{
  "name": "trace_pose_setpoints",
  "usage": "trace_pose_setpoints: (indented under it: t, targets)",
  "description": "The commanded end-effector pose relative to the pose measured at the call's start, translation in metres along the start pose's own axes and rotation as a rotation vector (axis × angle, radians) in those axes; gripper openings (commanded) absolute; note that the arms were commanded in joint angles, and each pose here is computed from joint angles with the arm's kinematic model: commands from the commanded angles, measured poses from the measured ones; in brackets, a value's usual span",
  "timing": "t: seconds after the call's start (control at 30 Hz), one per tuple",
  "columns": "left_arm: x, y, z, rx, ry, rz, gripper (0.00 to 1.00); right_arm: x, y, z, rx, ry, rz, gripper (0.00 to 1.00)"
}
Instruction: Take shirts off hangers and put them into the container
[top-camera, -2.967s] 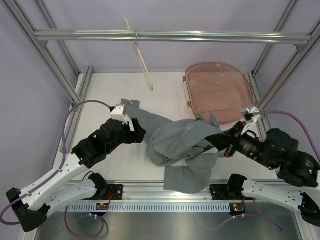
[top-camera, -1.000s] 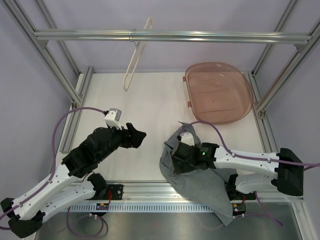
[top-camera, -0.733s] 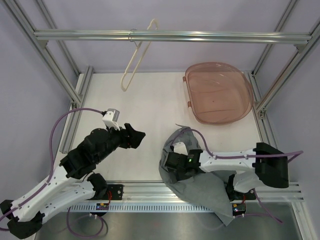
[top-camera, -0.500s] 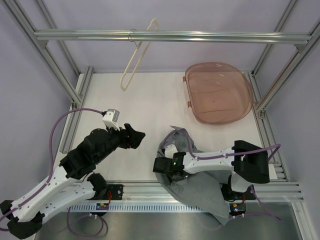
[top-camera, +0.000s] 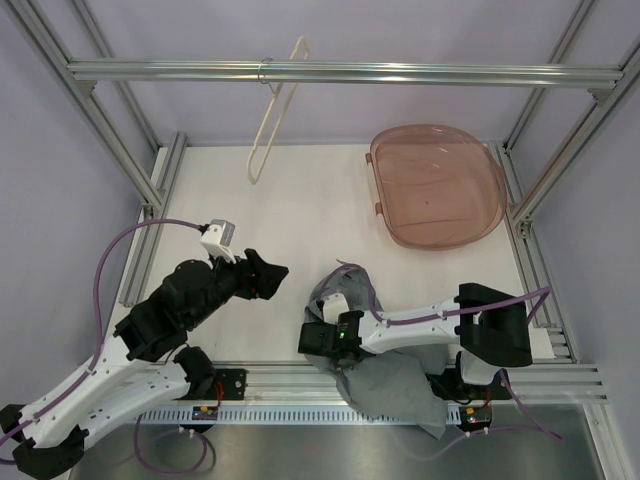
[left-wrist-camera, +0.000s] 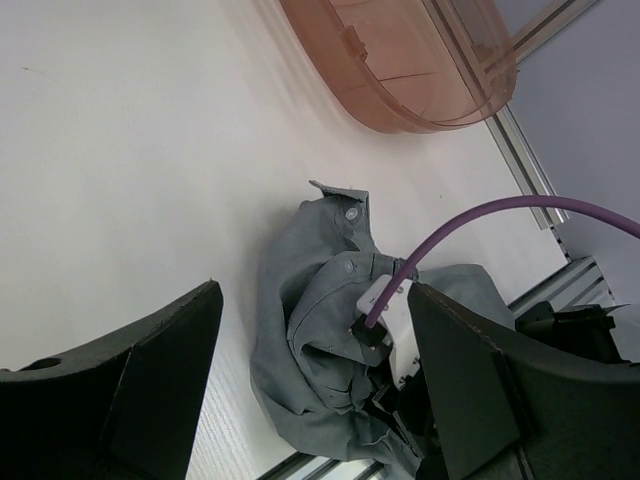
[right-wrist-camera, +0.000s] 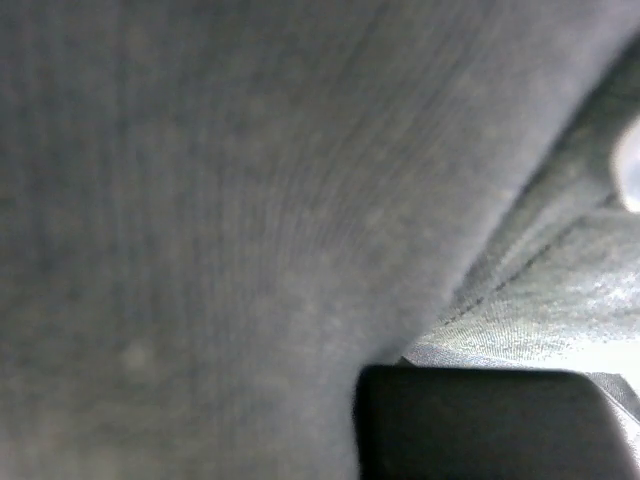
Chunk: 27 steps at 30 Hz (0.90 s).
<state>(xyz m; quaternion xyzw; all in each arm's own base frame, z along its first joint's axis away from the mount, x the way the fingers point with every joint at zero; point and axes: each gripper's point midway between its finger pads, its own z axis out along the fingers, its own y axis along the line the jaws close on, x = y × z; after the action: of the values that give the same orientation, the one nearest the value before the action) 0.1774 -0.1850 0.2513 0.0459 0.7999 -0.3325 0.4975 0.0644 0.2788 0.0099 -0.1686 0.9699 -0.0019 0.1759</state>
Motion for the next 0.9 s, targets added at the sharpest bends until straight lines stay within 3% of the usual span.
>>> trace_pose_setpoints:
  t: [0.0,0.17,0.37,0.57,0.73,0.87]
  targets:
    - [-0.010,-0.012,-0.003,0.049,-0.025,0.008,0.80,0.007,0.000,0.027,0.037,-0.005,0.067,0.00]
    - [-0.009,-0.011,-0.002,0.045,-0.024,0.007,0.80,-0.036,-0.014,-0.020,0.077,-0.152,0.075,0.00]
    - [-0.007,-0.012,0.000,0.052,-0.021,0.001,0.80,-0.120,-0.065,-0.130,0.068,-0.486,0.197,0.00]
    - [-0.008,-0.012,0.000,0.051,-0.022,0.005,0.80,-0.184,-0.139,-0.241,-0.050,-0.799,0.319,0.00]
    - [-0.007,-0.015,0.001,0.066,-0.022,-0.003,0.80,-0.224,-0.201,-0.290,-0.166,-1.025,0.523,0.00]
    - [-0.005,-0.017,0.003,0.074,-0.015,-0.007,0.79,-0.252,-0.219,-0.293,-0.193,-1.112,0.531,0.00]
